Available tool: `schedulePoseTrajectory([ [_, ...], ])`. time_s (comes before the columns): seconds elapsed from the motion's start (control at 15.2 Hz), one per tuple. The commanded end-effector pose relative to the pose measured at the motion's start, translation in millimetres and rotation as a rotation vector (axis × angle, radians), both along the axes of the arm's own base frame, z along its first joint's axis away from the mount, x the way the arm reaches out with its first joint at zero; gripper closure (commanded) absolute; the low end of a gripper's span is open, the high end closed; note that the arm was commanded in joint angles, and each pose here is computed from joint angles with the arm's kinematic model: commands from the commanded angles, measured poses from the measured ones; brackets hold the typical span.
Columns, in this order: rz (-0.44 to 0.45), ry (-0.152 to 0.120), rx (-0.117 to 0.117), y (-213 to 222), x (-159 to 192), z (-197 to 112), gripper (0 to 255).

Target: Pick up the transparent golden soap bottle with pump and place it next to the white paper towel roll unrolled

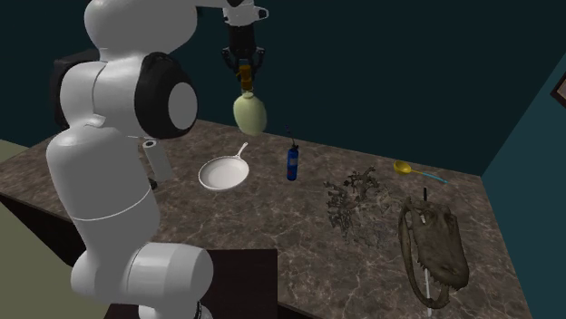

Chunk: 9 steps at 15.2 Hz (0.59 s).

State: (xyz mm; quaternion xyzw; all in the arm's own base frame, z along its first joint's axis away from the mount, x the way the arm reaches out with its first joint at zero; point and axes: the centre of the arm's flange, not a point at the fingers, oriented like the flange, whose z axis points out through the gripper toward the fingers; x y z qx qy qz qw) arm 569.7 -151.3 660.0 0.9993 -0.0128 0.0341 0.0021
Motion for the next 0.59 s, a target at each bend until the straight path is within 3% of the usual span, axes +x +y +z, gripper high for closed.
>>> schedulePoseTrajectory([
  [0.0, -0.002, -0.001, -0.001, 26, -3, 0, 255],
  [0.53, -0.002, -0.001, -0.001, 132, -7, 0, 255],
])
